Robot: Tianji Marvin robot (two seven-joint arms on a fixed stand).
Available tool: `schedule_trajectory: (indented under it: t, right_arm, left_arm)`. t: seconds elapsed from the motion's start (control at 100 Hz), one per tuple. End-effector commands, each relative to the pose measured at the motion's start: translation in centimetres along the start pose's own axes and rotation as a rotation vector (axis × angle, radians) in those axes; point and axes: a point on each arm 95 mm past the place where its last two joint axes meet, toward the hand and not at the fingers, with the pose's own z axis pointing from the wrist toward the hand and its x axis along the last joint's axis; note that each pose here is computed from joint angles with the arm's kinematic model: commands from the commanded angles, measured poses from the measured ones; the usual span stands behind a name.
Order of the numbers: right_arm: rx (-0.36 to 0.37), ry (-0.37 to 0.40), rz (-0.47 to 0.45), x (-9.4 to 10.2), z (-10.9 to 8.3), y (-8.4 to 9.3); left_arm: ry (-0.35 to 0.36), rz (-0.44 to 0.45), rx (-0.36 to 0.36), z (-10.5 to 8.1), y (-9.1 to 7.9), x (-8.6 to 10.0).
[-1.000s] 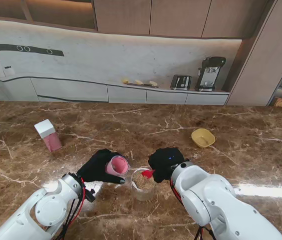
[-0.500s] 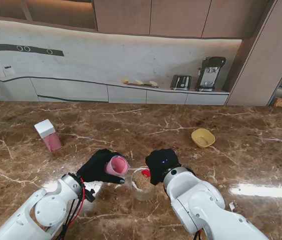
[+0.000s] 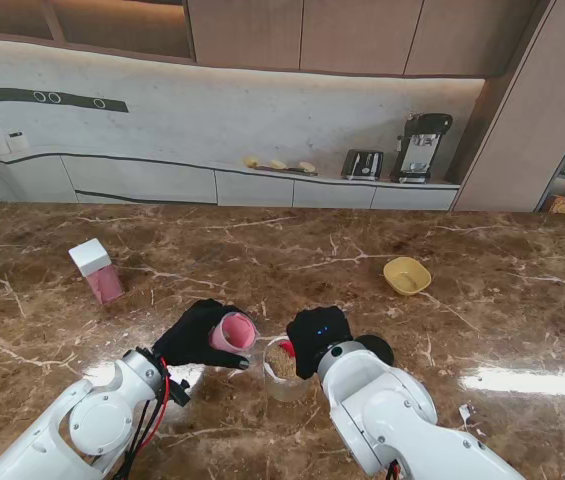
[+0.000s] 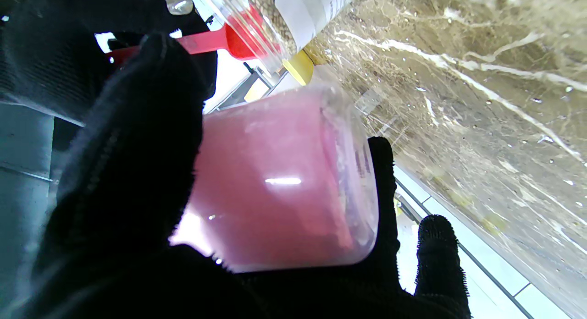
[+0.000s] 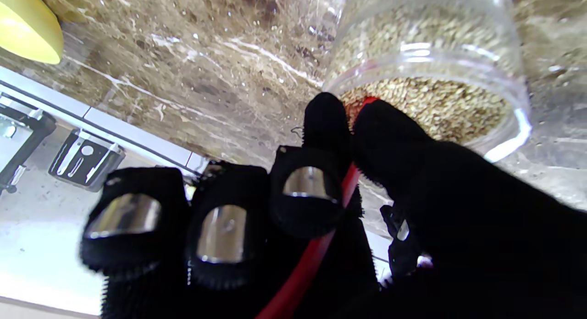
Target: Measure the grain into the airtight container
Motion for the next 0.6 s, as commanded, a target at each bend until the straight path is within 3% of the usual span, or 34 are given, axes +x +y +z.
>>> schedule_trajectory:
  t: [0.0, 0.35, 0.59]
  right_arm:
    - [0.042, 0.009, 0.012, 0.15, 0.12, -0.55]
    - [0.137, 0.073, 0.068, 0.05, 0.22, -0.06]
    - [0.196, 0.089, 0.175, -0.66, 0.26, 0.25]
  left_arm:
    - [-0.002, -0.006, -0.001, -0.22, 0.34, -0.04]
    - [-0.005, -0.004, 0.005, -0.35, 0.26, -0.16]
    - [-0.006, -0.003, 0.007, -0.41, 0.21, -0.21]
